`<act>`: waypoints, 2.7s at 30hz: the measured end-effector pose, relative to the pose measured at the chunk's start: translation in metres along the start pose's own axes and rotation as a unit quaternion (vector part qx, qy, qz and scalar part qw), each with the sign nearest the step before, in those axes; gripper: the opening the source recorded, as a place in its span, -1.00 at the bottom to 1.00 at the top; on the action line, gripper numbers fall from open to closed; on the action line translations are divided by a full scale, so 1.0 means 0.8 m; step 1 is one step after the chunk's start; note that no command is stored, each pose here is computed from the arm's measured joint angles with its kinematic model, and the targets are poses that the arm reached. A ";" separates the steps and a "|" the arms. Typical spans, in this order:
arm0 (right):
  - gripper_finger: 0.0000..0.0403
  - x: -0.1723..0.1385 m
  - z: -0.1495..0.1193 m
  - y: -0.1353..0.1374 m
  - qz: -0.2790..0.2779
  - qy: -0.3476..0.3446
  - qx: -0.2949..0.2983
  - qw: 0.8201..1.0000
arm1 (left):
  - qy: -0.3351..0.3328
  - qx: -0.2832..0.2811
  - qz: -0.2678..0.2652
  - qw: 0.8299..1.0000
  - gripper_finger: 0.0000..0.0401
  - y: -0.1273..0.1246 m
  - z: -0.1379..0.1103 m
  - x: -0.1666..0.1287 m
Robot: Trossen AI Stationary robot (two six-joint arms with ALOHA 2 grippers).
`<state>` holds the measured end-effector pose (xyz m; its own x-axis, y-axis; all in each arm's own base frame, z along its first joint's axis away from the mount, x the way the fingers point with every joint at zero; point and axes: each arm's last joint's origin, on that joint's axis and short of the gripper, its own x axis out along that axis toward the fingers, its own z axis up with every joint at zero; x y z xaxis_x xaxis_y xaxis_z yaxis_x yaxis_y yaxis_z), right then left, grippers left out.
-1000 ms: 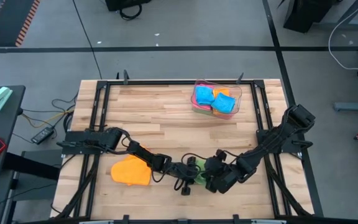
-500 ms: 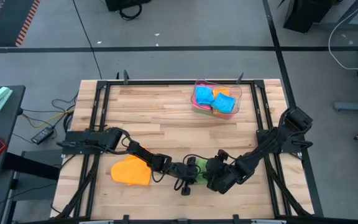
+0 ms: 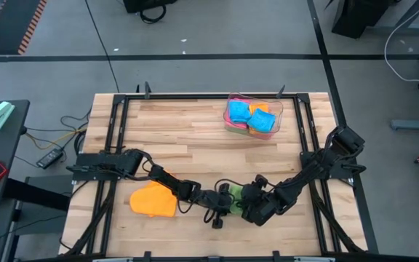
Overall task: Fold microfiber towels
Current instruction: Fold the green towel
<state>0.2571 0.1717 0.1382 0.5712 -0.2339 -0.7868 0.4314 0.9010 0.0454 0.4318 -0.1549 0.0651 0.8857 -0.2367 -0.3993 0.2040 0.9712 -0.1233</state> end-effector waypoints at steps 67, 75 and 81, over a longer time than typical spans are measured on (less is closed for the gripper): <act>0.15 -0.032 0.026 0.019 0.026 0.049 0.043 0.998 | -0.011 0.026 0.001 1.000 -0.82 0.005 0.003 0.000; 0.14 -0.040 0.039 0.028 0.050 0.038 0.009 0.998 | -0.011 0.013 0.014 1.000 -0.85 0.019 0.012 -0.002; 0.14 -0.039 0.042 0.023 0.003 -0.010 -0.008 1.000 | -0.003 0.000 0.020 1.000 -0.82 0.025 0.011 -0.001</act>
<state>0.2701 0.1833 0.1842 0.5873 -0.2354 -0.7744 0.4165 0.9082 0.0398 0.4384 -0.1350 0.0707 0.8956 -0.1982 -0.3983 0.1688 0.9797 -0.1081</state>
